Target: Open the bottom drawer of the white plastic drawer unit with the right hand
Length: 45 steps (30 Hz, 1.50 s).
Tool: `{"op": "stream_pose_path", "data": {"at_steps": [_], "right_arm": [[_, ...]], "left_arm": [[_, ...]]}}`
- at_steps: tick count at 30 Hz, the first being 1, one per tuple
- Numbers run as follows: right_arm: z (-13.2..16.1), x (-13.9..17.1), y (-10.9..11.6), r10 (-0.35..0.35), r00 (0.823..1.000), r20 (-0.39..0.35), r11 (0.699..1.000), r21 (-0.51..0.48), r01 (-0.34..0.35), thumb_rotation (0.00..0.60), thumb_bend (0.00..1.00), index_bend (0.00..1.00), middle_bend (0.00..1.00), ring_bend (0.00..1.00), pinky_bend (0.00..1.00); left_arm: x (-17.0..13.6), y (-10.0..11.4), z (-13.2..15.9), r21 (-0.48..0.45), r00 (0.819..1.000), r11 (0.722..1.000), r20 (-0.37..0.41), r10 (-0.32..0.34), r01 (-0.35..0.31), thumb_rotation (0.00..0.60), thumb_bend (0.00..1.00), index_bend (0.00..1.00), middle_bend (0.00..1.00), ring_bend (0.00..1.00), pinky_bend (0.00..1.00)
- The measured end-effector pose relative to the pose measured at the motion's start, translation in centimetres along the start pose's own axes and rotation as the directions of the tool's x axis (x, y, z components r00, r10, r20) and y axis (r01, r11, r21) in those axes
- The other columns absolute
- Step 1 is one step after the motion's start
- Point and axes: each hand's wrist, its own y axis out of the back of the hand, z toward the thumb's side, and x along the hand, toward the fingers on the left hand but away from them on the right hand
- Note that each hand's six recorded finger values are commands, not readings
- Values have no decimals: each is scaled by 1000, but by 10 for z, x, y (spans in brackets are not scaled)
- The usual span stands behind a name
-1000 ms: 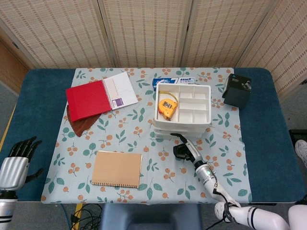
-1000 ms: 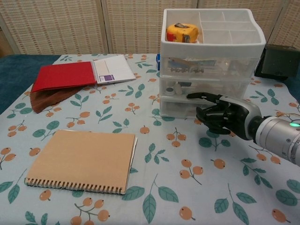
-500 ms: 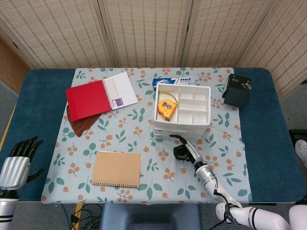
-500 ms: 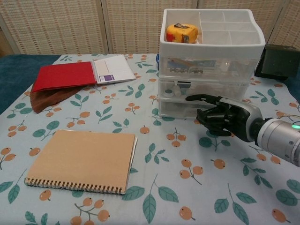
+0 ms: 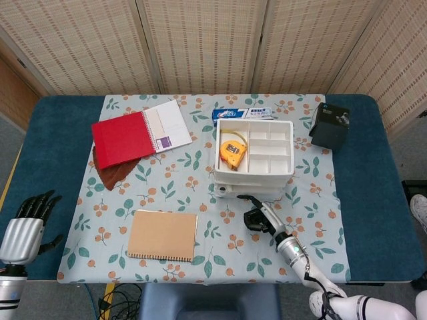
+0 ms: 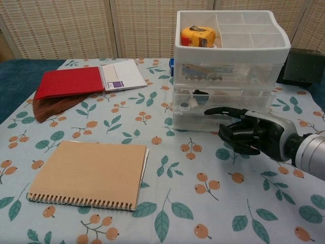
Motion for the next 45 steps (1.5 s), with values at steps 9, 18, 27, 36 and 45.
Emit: {"op": "stream_pose_path", "data": {"at_steps": [9, 18, 27, 36, 45], "right_arm": [[-8, 15, 4, 18, 998, 54, 999, 46, -21, 600, 651, 36, 813, 928, 1000], [2, 35, 0, 66, 998, 12, 983, 172, -68, 600, 651, 36, 808, 928, 1000], [30, 60, 27, 22, 997, -73, 918, 396, 9, 600, 652, 37, 808, 928, 1000], [25, 62, 49, -36, 999, -21, 894, 447, 42, 600, 651, 36, 808, 928, 1000], [21, 54, 59, -64, 998, -7, 884, 464, 60, 600, 652, 37, 808, 928, 1000]], "left_arm": [[1, 0, 3, -4, 1000, 1000, 13, -4, 4, 600, 168, 155, 115, 118, 126], [1, 2, 4, -4, 1000, 1000, 17, -1, 1, 600, 167, 155, 115, 118, 126], [2, 1, 8, -5, 1000, 1000, 26, -7, 7, 600, 167, 155, 115, 118, 126], [5, 1, 12, -5, 999, 1000, 35, -8, 8, 600, 167, 155, 115, 118, 126], [5, 1, 12, -4, 999, 1000, 32, -13, 13, 600, 167, 155, 115, 118, 126]]}}
